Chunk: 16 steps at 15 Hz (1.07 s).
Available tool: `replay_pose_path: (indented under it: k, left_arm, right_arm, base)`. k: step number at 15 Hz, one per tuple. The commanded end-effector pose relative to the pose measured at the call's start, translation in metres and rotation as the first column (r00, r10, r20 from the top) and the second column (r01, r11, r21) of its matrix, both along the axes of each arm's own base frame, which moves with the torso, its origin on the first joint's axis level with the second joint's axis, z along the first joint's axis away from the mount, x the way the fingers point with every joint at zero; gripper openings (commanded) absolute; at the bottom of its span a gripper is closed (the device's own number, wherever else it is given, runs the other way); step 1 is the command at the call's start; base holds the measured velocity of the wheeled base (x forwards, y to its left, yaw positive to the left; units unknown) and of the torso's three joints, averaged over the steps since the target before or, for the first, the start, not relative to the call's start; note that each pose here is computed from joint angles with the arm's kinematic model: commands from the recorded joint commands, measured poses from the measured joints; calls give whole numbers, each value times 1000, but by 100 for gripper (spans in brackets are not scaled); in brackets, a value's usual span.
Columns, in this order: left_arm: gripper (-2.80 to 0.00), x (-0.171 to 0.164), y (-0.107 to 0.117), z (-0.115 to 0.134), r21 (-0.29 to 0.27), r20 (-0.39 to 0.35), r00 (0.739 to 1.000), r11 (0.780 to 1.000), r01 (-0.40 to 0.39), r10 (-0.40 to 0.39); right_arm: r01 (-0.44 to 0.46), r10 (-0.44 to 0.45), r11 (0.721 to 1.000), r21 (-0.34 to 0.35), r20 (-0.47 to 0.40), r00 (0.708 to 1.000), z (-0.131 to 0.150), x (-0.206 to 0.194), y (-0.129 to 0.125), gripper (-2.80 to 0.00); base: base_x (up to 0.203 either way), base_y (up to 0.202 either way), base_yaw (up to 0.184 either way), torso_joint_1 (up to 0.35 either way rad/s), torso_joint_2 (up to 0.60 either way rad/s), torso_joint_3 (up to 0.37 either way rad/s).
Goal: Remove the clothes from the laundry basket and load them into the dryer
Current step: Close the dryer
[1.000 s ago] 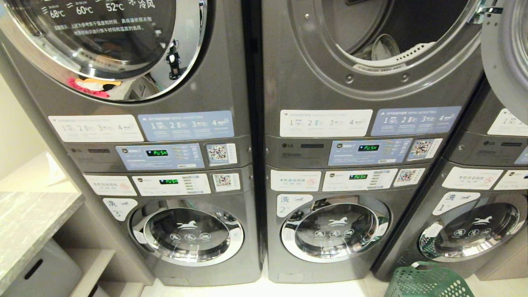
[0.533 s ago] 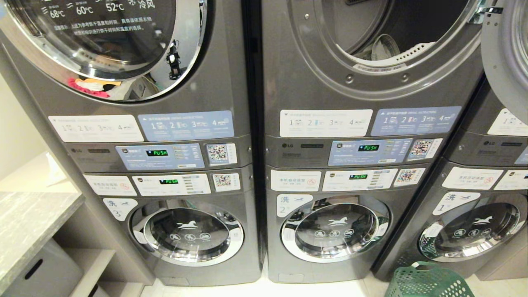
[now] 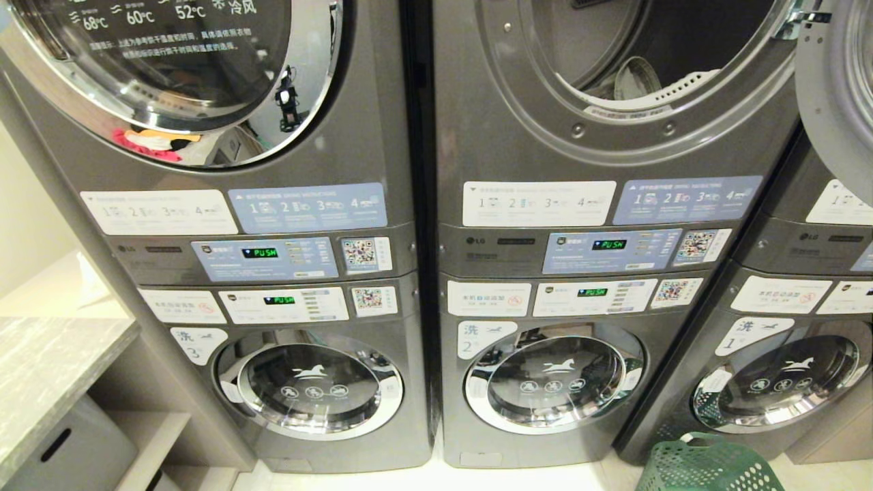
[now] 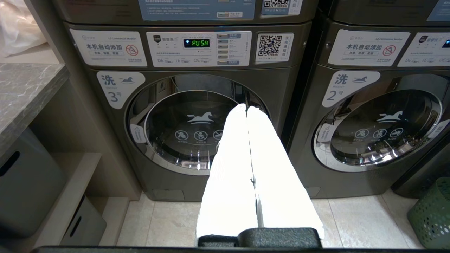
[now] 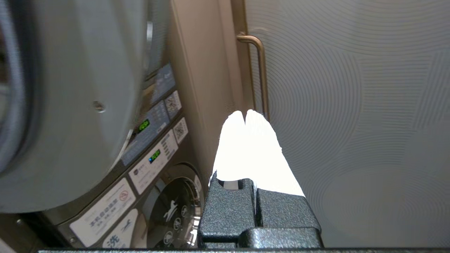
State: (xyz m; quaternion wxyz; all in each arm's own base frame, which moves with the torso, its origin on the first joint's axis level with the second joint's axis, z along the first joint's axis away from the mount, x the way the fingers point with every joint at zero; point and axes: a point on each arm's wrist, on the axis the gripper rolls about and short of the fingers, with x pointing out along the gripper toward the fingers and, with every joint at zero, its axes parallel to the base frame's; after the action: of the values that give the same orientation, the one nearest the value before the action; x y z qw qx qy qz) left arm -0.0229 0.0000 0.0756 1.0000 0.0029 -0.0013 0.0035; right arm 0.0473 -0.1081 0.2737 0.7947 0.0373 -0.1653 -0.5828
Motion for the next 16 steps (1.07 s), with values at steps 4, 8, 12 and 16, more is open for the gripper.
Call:
replay_pose_path:
  k: [4, 8, 12, 16]
  left_arm:
    - [-280, 0, 0, 0, 0, -1, 1000, 1000, -1, 1]
    - [-280, 0, 0, 0, 0, -3, 1000, 1000, -1, 1]
    - [-280, 0, 0, 0, 0, -2, 1000, 1000, -1, 1]
    - [-280, 0, 0, 0, 0, -1, 1000, 1000, -1, 1]
  right_arm:
    - [-29, 29, 1000, 9, -15, 999, 0, 0, -5, -280]
    - [-81, 82, 997, 10, -34, 996, 2, 3, -11, -280]
    - [-88, 89, 996, 22, -60, 994, -3, 4, -12, -280]
    - [-105, 106, 994, 22, -83, 991, -4, 5, -12, -280]
  base:
    - [0, 0, 0, 0, 0, 0]
    - [0, 0, 0, 0, 0, 0]
    - [0, 0, 0, 0, 0, 0]
    - [0, 0, 0, 0, 0, 0]
